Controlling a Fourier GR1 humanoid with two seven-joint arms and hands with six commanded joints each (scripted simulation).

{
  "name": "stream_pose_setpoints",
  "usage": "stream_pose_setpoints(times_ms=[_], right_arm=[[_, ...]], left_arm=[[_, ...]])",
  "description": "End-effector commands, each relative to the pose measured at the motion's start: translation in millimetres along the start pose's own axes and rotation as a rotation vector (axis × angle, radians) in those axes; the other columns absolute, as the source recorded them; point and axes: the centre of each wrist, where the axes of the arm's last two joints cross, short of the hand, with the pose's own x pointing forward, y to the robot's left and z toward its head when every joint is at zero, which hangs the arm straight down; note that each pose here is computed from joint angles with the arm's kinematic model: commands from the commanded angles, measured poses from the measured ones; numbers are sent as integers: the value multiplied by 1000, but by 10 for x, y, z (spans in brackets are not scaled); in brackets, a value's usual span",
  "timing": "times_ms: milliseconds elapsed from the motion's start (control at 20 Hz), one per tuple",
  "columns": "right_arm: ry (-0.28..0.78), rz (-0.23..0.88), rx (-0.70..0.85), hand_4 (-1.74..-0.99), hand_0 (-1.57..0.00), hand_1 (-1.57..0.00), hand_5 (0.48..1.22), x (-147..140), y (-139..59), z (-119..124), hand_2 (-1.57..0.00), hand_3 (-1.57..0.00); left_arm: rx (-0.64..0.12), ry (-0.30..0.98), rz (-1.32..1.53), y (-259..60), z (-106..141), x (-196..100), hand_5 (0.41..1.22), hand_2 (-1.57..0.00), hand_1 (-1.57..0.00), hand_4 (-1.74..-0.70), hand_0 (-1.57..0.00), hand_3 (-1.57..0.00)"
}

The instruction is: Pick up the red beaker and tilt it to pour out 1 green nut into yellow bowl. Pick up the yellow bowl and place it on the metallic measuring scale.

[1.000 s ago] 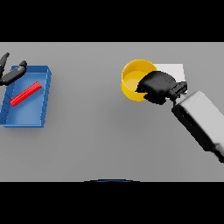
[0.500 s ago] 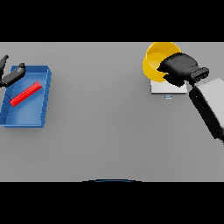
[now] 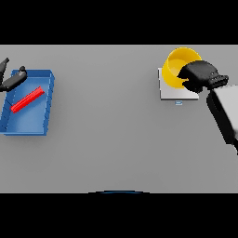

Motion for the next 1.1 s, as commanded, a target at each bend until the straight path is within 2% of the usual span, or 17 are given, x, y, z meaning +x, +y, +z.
stream_pose_setpoints(times_ms=[0,350,400,450,500,600,750,900,1050], right_arm=[[10,-9,7,-1741,-1571,-1571,1221,16,17,-31,-1390,-1361],[10,-23,28,-1741,-1571,-1571,1221,-37,138,-66,-1374,-1448],[20,-27,31,-1741,-1571,-1571,1221,-28,142,-62,-1404,-1376],[19,-31,30,-1741,-1565,-1496,1221,-64,110,-44,-1437,-1249],[31,-30,37,-1682,-1558,-1428,1221,-48,117,-54,-1343,-1110],[33,-64,41,-1592,-1335,-1125,1074,-74,115,-44,-1007,-816],[33,-116,57,-1513,-757,-673,923,-22,130,-74,-579,-476],[39,-123,73,-1476,-387,-380,847,-18,156,-70,-300,-258],[36,-99,90,-1435,-198,-194,817,-25,108,-59,-153,-131]], left_arm=[[-4,1,6,-26,-19,-20,807,1,1,-859,1,1],[-10,-5,8,24,-9,-31,783,1,1,-844,1,1],[-10,-3,7,13,-14,-8,780,1,1,-842,1,1],[-6,0,-2,22,-17,8,779,1,1,-838,1,1],[-9,2,3,-17,-15,-7,775,1,1,-836,1,1],[-7,5,3,-42,-22,-4,774,1,1,-836,1,1],[-10,-5,15,-33,-11,-20,764,1,1,-839,1,1],[-9,0,12,-16,-20,-19,754,1,1,-831,1,1],[-11,4,12,-24,-18,-3,752,1,1,-835,1,1]])
